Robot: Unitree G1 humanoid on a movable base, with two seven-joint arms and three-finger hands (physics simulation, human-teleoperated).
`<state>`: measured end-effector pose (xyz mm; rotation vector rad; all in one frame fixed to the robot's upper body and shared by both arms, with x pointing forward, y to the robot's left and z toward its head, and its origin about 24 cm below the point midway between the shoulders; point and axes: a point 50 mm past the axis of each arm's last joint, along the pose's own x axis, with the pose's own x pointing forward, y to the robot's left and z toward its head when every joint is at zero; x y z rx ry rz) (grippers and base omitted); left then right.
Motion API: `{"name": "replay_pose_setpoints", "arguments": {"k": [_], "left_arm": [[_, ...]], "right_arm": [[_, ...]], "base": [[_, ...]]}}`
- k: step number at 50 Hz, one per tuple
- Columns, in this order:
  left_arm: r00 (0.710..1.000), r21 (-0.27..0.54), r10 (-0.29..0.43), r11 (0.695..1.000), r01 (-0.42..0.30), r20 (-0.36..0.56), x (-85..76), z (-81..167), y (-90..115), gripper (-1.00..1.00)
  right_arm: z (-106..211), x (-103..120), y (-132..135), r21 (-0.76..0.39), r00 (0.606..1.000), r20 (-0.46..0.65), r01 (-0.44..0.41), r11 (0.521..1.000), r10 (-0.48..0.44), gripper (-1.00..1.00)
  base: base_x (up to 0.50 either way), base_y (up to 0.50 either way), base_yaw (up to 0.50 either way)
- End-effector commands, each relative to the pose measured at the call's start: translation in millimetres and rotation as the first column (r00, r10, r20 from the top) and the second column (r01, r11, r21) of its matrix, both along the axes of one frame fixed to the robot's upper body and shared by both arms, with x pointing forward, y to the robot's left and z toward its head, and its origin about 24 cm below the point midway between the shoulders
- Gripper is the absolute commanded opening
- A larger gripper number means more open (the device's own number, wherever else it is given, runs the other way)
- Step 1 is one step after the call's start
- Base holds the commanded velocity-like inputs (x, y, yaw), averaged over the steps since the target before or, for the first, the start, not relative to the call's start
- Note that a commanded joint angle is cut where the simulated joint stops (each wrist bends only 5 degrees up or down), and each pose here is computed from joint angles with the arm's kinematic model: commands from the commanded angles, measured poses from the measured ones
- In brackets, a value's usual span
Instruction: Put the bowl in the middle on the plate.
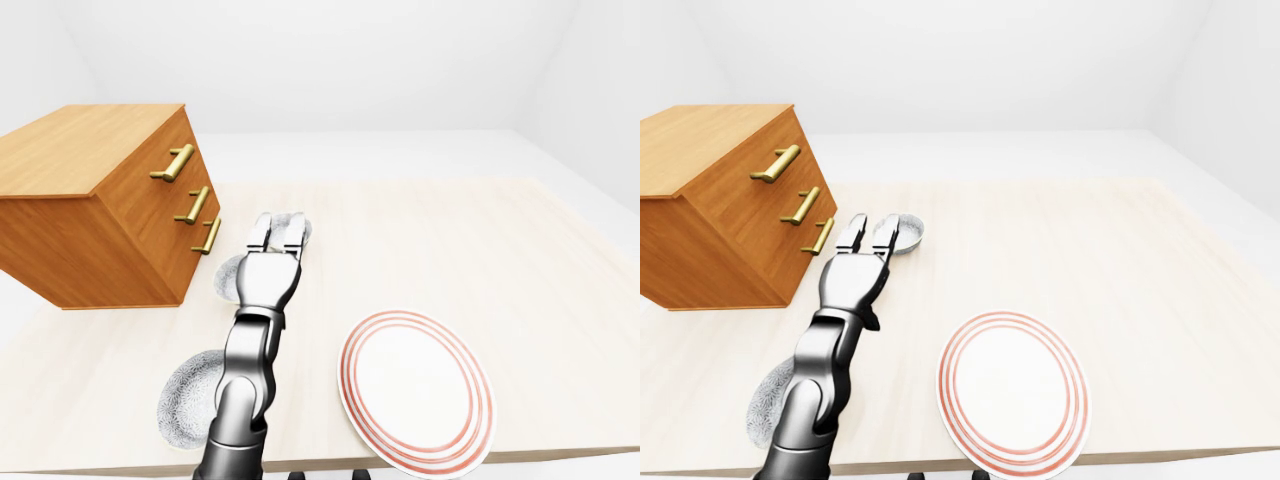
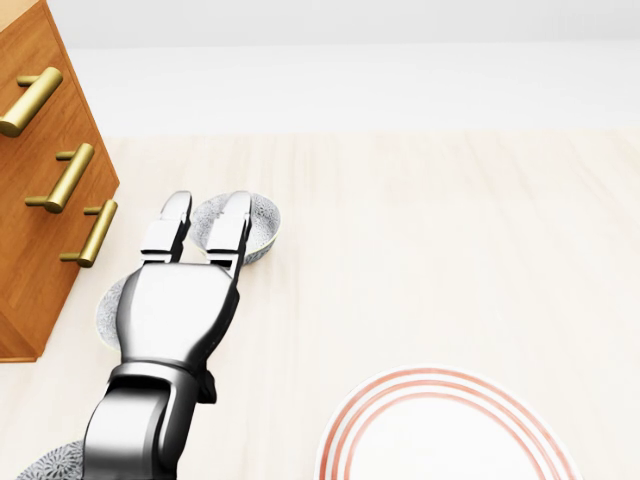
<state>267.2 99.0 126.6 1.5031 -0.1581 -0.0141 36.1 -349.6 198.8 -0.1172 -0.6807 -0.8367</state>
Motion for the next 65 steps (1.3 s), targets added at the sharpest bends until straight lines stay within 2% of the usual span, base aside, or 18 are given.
{"name": "replay_pose_setpoints", "arguments": {"k": [1, 7, 29, 35, 44, 55, 65], "left_arm": [[0.998, -0.023, -0.002, 1.0, 0.001, -0.058, 7.7, -18, 4, 1.0], [0.998, -0.018, 0.006, 1.0, -0.007, -0.058, 7.5, -19, 9, 1.0], [0.999, -0.077, 0.016, 0.997, -0.019, -0.037, 25.5, -38, 18, 1.0], [0.999, -0.086, 0.024, 0.996, -0.028, -0.046, 22.4, -44, 22, 1.0], [0.998, -0.12, 0.051, 0.991, -0.056, -0.046, 26.8, -51, 32, 1.0], [0.995, -0.128, 0.076, 0.988, -0.083, -0.058, 31.9, -57, 43, 1.0], [0.995, -0.124, 0.077, 0.989, -0.084, -0.058, 31.7, -57, 45, 1.0]], "right_arm": [[1, -1, 0, -0.002, 1.0, 0.004, 0.0, 1.0, 0.0, 1.0], [0, 0, 0, -0.001, 1.0, 0.0, 0.0, 1.0, 0.0, 1.0], [-4, 2, -1, 0.012, 1.0, -0.015, -0.003, 1.0, 0.003, 1.0], [-1, 1, 0, 0.004, 1.0, -0.007, -0.001, 1.0, 0.001, 1.0], [-1, 2, 1, -0.001, 1.0, -0.011, -0.001, 1.0, 0.001, 1.0], [-1, 1, 0, -0.002, 1.0, -0.007, 0.001, 1.0, -0.001, 1.0], [-1, 1, 0, -0.002, 1.0, -0.009, 0.0, 1.0, 0.0, 1.0]], "base": [[0.0, 0.0, 0.0], [0.0, 0.0, 0.0], [0.0, 0.0, 0.0], [0.0, 0.0, 0.0], [0.0, 0.0, 0.0], [0.0, 0.0, 0.0], [0.0, 0.0, 0.0]]}}
